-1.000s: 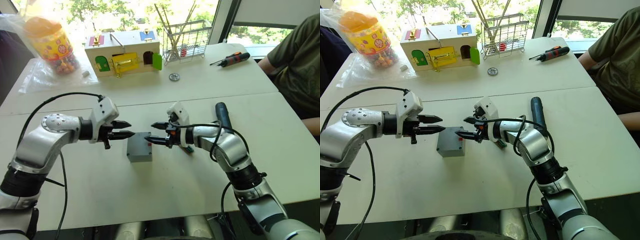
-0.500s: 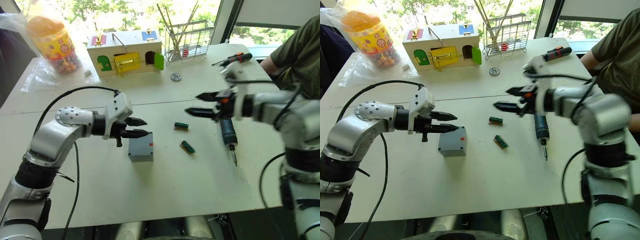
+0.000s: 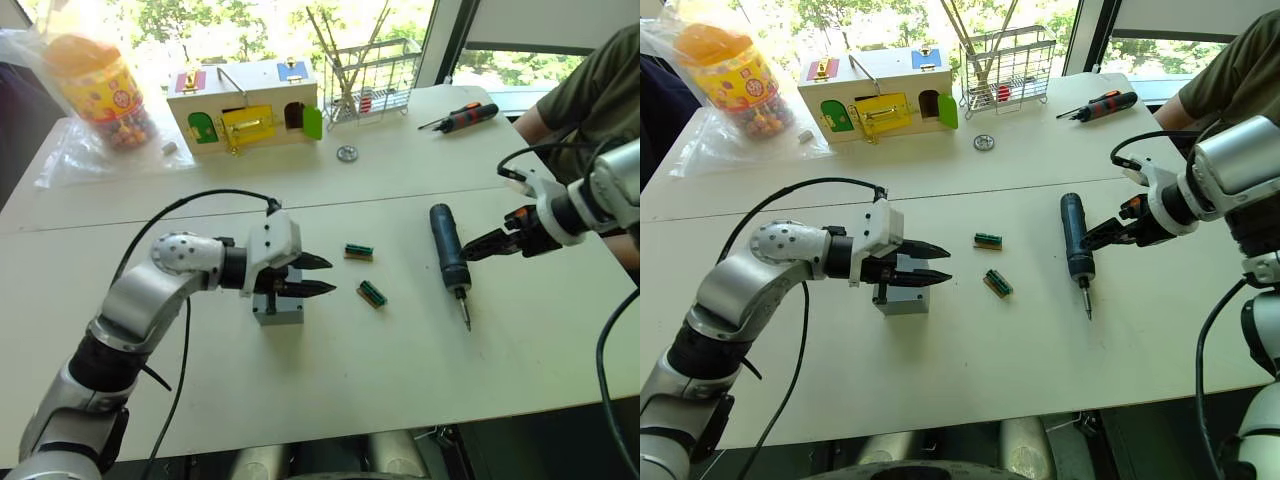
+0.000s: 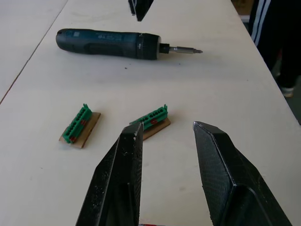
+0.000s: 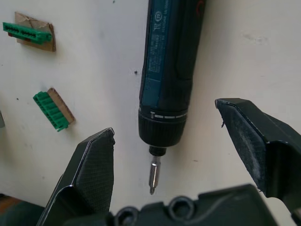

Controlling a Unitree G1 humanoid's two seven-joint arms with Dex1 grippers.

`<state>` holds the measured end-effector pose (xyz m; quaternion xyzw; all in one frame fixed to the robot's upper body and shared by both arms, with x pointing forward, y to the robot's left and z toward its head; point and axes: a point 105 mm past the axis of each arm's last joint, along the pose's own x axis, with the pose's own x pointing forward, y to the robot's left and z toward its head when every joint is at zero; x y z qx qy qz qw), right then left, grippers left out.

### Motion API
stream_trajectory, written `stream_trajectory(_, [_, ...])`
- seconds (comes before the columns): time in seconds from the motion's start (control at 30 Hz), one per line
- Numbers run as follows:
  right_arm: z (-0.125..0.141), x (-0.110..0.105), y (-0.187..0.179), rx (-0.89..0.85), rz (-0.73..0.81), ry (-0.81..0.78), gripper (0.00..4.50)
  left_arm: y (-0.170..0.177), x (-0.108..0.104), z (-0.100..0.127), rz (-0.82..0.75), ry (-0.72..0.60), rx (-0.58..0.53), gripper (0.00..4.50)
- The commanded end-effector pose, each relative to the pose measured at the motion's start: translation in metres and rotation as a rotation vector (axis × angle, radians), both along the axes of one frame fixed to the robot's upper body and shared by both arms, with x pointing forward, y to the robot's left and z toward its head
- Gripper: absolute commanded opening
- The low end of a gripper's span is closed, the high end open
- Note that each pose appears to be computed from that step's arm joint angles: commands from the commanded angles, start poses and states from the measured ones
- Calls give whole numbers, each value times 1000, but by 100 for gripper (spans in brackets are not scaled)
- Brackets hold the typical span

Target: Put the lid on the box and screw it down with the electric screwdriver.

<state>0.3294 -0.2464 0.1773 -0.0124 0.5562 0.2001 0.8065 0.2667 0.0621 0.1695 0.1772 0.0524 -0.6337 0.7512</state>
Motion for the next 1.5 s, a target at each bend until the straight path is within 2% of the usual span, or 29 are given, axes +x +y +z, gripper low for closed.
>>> stream_trajectory(0.03, [-7,7,0,-53,6,33,386,-2,-5,3,22,-37,-9,171])
stream_trajectory(0.27, [-38,21,1,-191,87,91,386,-4,-10,0,79,-20,-39,171])
stream_trajectory(0.37, [-54,24,12,-232,172,121,386,-2,-10,-2,112,-14,-39,171])
stream_trajectory(0.47, [-65,18,11,-254,241,160,319,0,-10,-3,134,-18,-38,171])
stream_trajectory(0.6, [-69,9,8,-244,267,195,192,3,-9,-4,147,-18,-32,171])
stream_trajectory(0.77, [-70,3,4,-221,231,186,188,8,0,-4,161,-22,-24,171])
stream_trajectory(0.87, [-46,28,0,-187,127,25,188,16,9,-1,173,-12,-30,171])
stream_trajectory(0.93, [-16,44,5,-93,29,-94,188,26,20,3,204,-4,-43,171])
stream_trajectory(1.0, [11,57,10,-35,-1,-222,188,38,28,7,236,0,-56,171])
stream_trajectory(1.1, [69,73,17,93,-57,-513,188,54,43,8,311,-23,-44,171])
stream_trajectory(1.17, [104,79,26,163,-40,-782,188,57,40,10,303,3,-51,171])
stream_trajectory(1.27, [137,64,54,294,17,-1132,188,65,33,14,291,40,-47,171])
stream_trajectory(1.33, [145,38,80,428,90,-1294,188,68,28,15,296,66,-48,171])
stream_trajectory(1.43, [140,5,123,623,177,-1397,188,74,29,16,359,102,-96,171])
stream_trajectory(1.5, [122,-8,151,695,206,-1413,188,76,26,15,392,124,-127,171])
